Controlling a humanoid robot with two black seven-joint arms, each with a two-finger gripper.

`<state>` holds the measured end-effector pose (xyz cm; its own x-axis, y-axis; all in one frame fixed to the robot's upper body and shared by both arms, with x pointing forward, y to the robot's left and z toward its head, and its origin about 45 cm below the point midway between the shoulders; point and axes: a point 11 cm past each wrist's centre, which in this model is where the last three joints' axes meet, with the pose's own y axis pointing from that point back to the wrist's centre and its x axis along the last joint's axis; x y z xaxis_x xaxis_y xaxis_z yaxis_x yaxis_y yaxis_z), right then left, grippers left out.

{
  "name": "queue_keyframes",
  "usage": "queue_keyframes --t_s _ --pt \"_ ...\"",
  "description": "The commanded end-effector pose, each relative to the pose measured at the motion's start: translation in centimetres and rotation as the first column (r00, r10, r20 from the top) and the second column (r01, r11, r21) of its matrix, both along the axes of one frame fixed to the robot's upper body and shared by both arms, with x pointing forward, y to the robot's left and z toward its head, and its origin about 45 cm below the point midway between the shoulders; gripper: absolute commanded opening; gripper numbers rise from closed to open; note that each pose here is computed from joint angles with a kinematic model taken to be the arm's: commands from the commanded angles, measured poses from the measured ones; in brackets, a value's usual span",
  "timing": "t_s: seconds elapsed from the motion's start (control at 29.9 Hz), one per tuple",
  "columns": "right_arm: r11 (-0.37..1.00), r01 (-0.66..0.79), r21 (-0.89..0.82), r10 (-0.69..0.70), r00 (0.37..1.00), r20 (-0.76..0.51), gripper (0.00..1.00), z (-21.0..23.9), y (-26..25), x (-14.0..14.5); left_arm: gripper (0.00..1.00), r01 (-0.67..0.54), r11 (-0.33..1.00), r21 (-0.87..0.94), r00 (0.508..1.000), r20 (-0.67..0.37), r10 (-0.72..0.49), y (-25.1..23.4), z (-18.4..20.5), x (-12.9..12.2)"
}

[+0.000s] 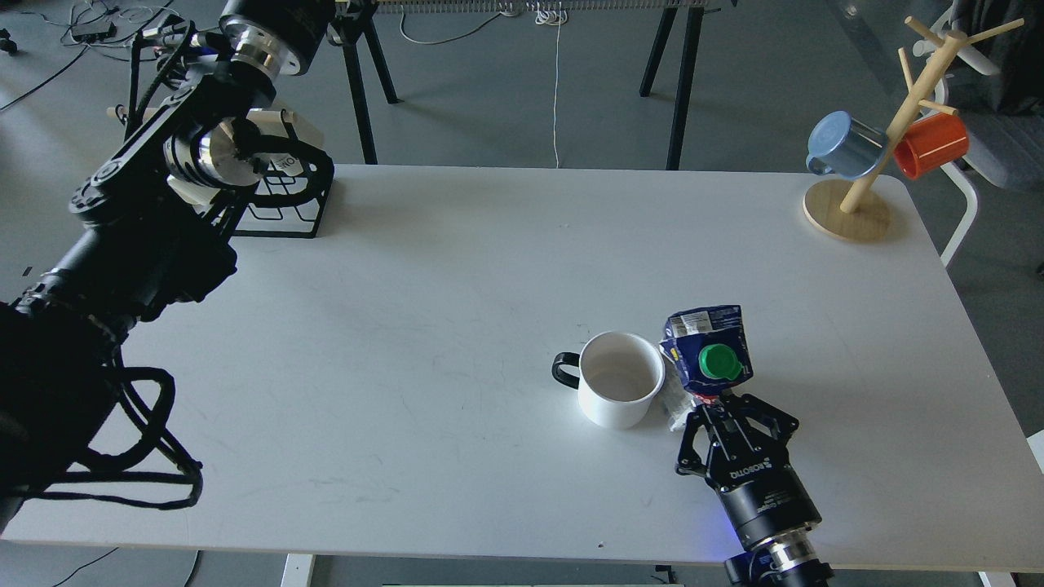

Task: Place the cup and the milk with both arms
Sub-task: 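Move the milk carton with the right gripper beside the white mug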

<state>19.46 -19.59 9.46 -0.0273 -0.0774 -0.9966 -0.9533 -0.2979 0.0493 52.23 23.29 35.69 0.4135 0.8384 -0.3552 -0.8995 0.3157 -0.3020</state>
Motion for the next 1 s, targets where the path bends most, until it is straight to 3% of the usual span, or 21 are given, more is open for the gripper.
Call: queue_keyframes --t_s 0.0,0.17,0.3,0.43,0.47,0.5,0.97 --pt "1.000 -0.010 0.014 0.010 1.000 -0.005 0.08 -0.2 0.9 0.0 1.00 -0.015 1.000 0.009 1.000 0.002 0.015 1.1 0.0 0.0" --pt "1.000 -0.008 0.012 0.008 1.000 -0.014 0.11 -0.5 1.0 0.0 1.00 -0.024 1.000 0.016 1.000 0.006 0.024 1.8 0.1 -0.1" --pt "1.000 -0.007 0.015 0.008 1.000 -0.012 0.23 -0.5 1.0 0.1 1.00 -0.021 1.000 0.013 1.000 0.004 0.021 1.5 0.1 0.0" --pt "1.000 -0.006 0.012 0.006 1.000 -0.015 0.64 -0.6 0.9 0.0 1.00 -0.017 1.000 0.009 1.000 0.001 0.017 1.2 -0.1 0.0" --pt "1.000 -0.006 0.011 0.006 1.000 -0.015 0.83 -0.6 0.9 0.0 1.00 -0.018 1.000 0.010 1.000 0.001 0.018 1.2 0.0 0.0" --pt "1.000 -0.009 0.011 0.009 1.000 -0.015 0.94 -0.6 0.9 0.0 1.00 -0.020 1.000 0.011 1.000 0.002 0.020 1.3 0.0 0.0" --pt "1.000 0.013 0.002 -0.013 0.998 -0.059 0.95 -1.2 -0.1 -2.1 1.00 -0.019 1.000 0.007 1.000 0.000 0.019 1.3 -0.3 -0.1"
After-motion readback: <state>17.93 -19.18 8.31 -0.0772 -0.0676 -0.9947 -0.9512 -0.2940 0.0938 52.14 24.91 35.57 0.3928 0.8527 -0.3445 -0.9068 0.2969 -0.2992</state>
